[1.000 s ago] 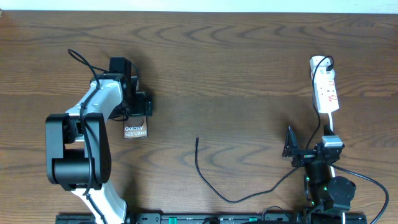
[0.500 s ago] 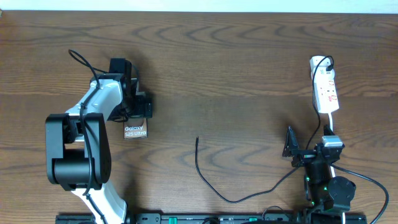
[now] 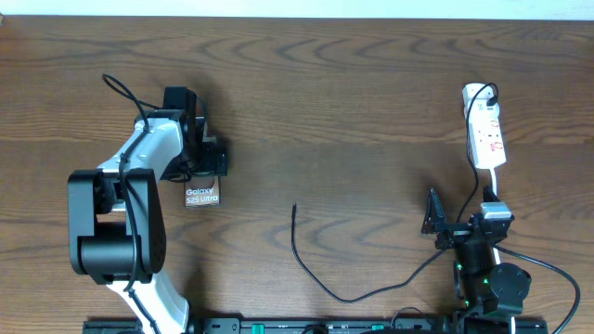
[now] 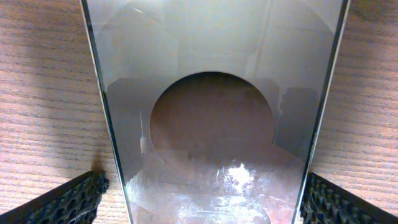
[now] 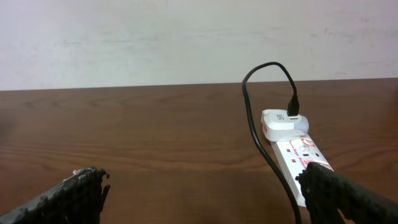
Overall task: Plug charger to phone and switch on socket
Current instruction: 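Lower the left gripper and close it on the phone's edges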
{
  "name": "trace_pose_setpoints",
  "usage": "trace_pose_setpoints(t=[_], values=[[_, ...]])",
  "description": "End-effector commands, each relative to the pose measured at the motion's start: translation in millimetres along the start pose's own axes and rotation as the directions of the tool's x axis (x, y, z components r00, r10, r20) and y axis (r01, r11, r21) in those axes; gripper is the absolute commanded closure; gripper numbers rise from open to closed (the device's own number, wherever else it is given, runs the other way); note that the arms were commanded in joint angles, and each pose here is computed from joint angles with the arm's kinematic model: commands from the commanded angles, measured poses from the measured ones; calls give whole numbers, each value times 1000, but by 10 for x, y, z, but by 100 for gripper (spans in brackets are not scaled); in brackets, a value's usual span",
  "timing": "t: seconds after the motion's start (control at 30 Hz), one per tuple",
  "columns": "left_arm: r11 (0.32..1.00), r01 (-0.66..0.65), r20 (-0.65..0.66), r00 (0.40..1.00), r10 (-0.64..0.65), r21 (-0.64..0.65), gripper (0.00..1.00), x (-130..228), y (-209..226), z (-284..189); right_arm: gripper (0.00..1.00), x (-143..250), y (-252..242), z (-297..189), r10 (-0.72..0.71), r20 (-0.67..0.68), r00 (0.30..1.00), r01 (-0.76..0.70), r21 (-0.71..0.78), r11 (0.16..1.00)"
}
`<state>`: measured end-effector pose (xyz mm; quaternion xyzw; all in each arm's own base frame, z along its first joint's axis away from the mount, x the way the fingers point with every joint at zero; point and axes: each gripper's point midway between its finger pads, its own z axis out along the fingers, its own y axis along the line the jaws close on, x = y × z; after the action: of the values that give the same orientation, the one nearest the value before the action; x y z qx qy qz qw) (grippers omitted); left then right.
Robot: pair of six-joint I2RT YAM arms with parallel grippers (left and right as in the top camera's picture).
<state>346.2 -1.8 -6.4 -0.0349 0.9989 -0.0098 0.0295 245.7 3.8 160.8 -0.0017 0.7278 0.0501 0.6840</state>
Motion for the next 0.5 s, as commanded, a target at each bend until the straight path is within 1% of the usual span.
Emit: trace_pose_setpoints(t=[0.0,0.2,0.33,0.47], values=[[998,20,-156,988,-9,64,0,399,-98,342,1,11,7,0,-12,-3,1000,12,-2,1000],[998,19,-155,988,-9,64,0,398,-98,342,1,11,7,0,-12,-3,1000,12,-2,1000],[998,19,-155,988,-9,64,2,398,-98,342,1,11,7,0,-12,-3,1000,12,-2,1000],[998,19,-155,988,-9,64,12,398,-98,342,1,11,7,0,-12,-3,1000,12,-2,1000]])
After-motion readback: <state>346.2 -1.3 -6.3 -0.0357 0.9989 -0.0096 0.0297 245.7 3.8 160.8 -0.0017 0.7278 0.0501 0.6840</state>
